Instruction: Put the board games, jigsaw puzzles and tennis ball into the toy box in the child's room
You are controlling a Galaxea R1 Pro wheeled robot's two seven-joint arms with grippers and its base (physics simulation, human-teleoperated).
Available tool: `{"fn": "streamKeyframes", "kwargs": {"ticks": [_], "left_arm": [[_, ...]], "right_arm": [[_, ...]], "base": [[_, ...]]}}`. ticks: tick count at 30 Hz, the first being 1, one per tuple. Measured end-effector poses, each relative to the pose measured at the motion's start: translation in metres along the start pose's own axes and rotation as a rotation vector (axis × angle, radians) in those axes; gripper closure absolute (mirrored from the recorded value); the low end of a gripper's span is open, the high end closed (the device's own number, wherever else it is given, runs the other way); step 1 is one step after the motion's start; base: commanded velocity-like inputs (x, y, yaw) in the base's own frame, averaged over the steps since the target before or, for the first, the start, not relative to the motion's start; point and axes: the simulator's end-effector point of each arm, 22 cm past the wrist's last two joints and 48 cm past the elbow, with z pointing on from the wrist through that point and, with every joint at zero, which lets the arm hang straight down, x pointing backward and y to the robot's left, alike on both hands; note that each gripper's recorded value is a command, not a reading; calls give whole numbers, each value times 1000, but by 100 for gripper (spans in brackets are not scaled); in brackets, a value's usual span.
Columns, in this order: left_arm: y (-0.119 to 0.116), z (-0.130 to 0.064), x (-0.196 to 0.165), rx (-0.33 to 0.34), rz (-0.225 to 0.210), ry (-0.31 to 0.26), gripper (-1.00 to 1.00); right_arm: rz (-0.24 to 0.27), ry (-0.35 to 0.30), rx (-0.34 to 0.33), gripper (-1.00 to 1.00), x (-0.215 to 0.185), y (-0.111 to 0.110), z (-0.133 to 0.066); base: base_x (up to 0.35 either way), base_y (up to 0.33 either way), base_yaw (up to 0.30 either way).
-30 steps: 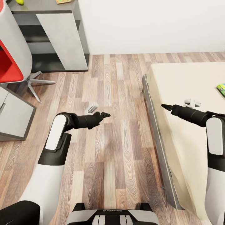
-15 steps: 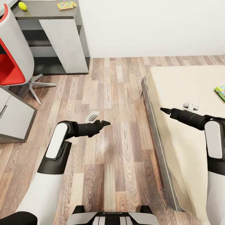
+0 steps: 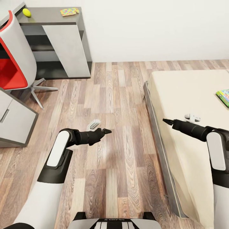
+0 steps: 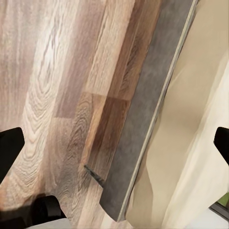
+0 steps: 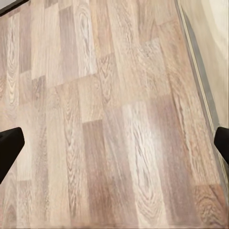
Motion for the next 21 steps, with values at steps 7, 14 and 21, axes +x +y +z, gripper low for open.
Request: {"fn": "streamKeyframes", "kwargs": {"ticks": [7, 14, 21], "left_arm": [[4, -3, 4, -10, -2, 1, -100], [2, -7, 4, -9, 2, -3, -100], [-5, -10, 6, -4, 14, -3, -100]], "right_arm": [[26, 3, 29, -100, 8, -16, -10], [46, -4, 48, -100, 10, -27, -19], [59, 6, 78, -100, 20, -44, -31]], "base": [[0, 0, 0], [0, 0, 0], [0, 0, 0]]}}
